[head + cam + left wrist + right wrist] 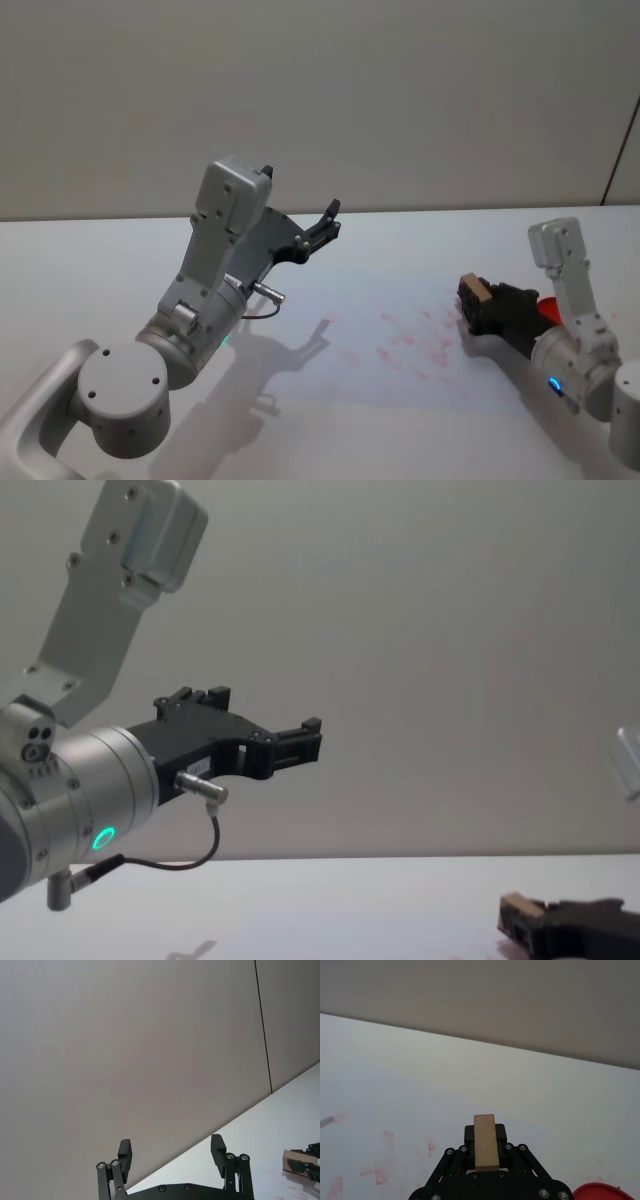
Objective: Use the one hand to pick up the stamp and affix it onto the A4 paper.
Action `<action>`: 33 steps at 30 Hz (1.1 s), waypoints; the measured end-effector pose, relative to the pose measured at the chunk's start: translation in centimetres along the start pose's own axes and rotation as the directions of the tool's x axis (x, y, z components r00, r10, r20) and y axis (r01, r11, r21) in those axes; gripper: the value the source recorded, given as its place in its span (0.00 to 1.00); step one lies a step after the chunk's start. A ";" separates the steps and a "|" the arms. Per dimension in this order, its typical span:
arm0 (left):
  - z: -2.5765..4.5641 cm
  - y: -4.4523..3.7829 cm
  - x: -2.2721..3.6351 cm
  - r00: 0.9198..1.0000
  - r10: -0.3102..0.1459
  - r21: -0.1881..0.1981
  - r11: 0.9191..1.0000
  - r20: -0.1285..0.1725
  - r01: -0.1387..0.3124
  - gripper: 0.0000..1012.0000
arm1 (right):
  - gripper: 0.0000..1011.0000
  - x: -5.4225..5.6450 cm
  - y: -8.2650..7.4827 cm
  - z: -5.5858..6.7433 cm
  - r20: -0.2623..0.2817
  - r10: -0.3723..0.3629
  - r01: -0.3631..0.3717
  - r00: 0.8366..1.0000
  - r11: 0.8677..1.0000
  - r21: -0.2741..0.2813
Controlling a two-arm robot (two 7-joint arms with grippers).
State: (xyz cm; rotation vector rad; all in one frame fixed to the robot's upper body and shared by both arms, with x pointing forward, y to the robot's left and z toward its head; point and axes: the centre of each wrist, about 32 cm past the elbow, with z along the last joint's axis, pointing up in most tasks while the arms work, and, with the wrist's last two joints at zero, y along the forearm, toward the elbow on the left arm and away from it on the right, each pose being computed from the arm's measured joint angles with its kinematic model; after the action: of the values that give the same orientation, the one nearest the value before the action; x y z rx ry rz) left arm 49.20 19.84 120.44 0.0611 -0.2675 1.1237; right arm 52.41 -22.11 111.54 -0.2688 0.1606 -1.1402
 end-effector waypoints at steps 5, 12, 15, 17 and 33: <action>0.00 0.00 0.00 1.000 0.000 0.000 1.000 0.000 0.000 0.99 | 0.22 0.0 -0.2 1.1 -0.010 0.012 -0.011 1.000 0.998 0.055; 0.00 0.00 0.00 1.000 0.000 0.000 1.000 0.000 0.000 0.99 | 0.22 0.3 -0.8 2.9 -0.020 0.029 -0.026 0.999 0.990 0.136; 0.00 0.00 0.00 1.000 0.000 0.000 1.000 0.000 0.000 0.99 | 0.22 0.5 -1.1 3.4 -0.020 0.033 -0.029 0.999 0.987 0.157; 0.00 0.00 0.00 1.000 0.000 0.000 1.000 0.000 0.000 0.99 | 0.22 0.8 -1.5 3.7 -0.018 0.036 -0.033 0.999 0.984 0.174; 0.00 0.00 0.00 1.000 0.000 0.000 1.000 0.000 0.000 0.99 | 0.22 4.4 -6.0 2.6 0.005 0.019 -0.020 1.000 0.983 0.183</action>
State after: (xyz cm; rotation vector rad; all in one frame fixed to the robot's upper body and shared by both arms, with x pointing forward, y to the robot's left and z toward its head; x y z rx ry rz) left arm 49.20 19.84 120.44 0.0612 -0.2676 1.1237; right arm 49.71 -28.13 115.84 -0.1051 0.0550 -1.1268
